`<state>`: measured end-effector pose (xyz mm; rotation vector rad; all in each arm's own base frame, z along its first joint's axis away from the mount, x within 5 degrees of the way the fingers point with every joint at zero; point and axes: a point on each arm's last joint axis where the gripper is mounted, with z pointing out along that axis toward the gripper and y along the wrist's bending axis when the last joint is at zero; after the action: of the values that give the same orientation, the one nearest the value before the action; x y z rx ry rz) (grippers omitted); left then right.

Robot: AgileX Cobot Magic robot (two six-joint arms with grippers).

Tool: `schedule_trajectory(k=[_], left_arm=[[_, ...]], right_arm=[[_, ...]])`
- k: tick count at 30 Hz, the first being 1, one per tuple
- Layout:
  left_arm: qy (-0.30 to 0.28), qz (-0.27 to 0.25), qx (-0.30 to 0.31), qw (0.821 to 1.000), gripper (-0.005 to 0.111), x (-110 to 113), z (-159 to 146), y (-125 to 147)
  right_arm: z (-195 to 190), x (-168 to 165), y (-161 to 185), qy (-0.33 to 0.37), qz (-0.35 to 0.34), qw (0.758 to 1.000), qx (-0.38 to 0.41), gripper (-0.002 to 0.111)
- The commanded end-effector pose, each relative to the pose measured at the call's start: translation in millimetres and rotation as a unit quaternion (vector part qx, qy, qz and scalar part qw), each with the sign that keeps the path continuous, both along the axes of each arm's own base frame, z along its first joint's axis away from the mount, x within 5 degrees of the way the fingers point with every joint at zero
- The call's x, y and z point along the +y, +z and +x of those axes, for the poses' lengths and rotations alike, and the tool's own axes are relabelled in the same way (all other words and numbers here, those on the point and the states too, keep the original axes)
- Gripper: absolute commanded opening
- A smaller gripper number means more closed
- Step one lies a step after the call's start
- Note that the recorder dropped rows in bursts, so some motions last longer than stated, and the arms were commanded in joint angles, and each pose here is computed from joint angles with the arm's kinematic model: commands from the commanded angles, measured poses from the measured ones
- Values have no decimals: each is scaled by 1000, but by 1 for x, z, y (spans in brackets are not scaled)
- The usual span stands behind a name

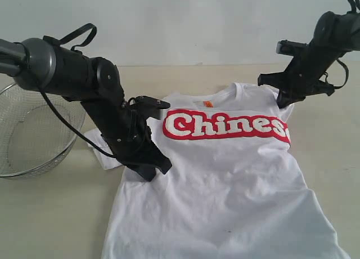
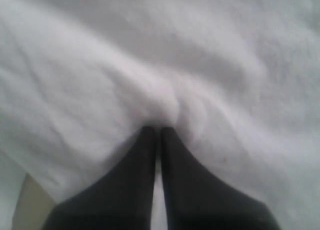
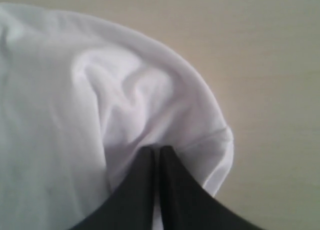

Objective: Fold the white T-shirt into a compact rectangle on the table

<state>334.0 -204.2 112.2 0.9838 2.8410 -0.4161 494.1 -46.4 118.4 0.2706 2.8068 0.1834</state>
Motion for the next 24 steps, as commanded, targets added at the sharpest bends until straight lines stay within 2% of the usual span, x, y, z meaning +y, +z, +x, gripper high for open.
schedule_trajectory(k=[1,8,14,20,24], left_arm=[[-6,9,22,1000,5,-1,-5,-11],[-8,11,32,999,5,-1,-7,-11],[-24,24,52,998,5,1,-11,-11],[-31,33,61,997,5,3,-13,-11],[-33,36,63,997,5,4,-14,-11]], right_arm=[[-8,-12,-14,18,-69,996,49,0],[-8,-20,-13,28,-109,992,51,0],[-4,-33,-1,51,-191,979,52,0],[8,-35,21,47,-200,978,19,0],[10,-34,22,40,-188,981,24,0]])
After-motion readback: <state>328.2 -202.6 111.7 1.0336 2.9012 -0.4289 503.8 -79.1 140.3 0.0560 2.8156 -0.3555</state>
